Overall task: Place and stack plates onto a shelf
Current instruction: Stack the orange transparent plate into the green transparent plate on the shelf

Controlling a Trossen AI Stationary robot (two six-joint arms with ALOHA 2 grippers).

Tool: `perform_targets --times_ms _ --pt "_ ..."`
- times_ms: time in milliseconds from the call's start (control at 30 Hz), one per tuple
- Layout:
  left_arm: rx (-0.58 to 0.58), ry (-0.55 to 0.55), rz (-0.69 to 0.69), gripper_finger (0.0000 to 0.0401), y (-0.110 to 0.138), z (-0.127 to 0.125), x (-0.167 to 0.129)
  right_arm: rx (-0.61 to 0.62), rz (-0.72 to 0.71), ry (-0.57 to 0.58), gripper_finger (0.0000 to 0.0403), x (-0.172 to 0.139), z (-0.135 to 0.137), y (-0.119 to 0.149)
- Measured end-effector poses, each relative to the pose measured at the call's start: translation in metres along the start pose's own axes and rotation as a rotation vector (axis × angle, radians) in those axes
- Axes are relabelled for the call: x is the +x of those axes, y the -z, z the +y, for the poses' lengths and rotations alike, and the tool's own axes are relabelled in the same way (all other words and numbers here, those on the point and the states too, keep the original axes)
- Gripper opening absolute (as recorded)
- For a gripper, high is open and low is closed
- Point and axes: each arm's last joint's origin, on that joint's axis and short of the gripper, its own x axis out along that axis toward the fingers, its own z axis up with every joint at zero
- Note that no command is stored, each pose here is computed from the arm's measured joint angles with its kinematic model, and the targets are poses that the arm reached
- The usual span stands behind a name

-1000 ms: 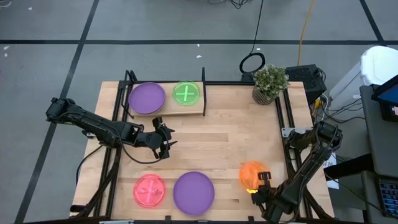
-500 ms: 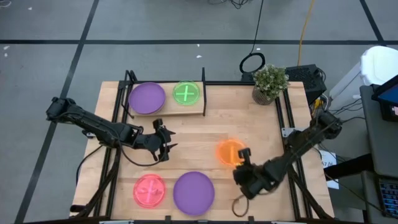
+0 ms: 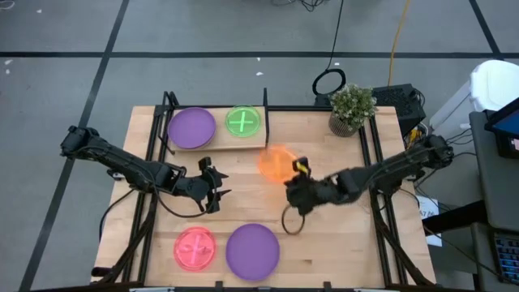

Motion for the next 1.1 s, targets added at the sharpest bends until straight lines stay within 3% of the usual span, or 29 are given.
perform_targets --times_ms 267,533,767,1100 --pt "-0.013 0.007 -0.024 0.0237 -0.003 -0.001 0.0 -0.027 -0.12 0.18 0.0 0.022 -0.056 -0.007" --pt "-0.013 0.006 -0.024 0.0237 -0.003 -0.001 0.0 -0.002 -0.31 0.268 0.0 0.039 -0.106 -0.008" --pt "-0.013 0.006 -0.028 0.0237 -0.003 -0.001 0.0 0.028 -0.363 0.281 0.0 0.07 -0.136 -0.006" --pt "-0.01 0.006 -0.026 0.0237 -0.003 -0.001 0.0 -0.053 -0.382 0.316 0.0 0.109 -0.17 -0.039"
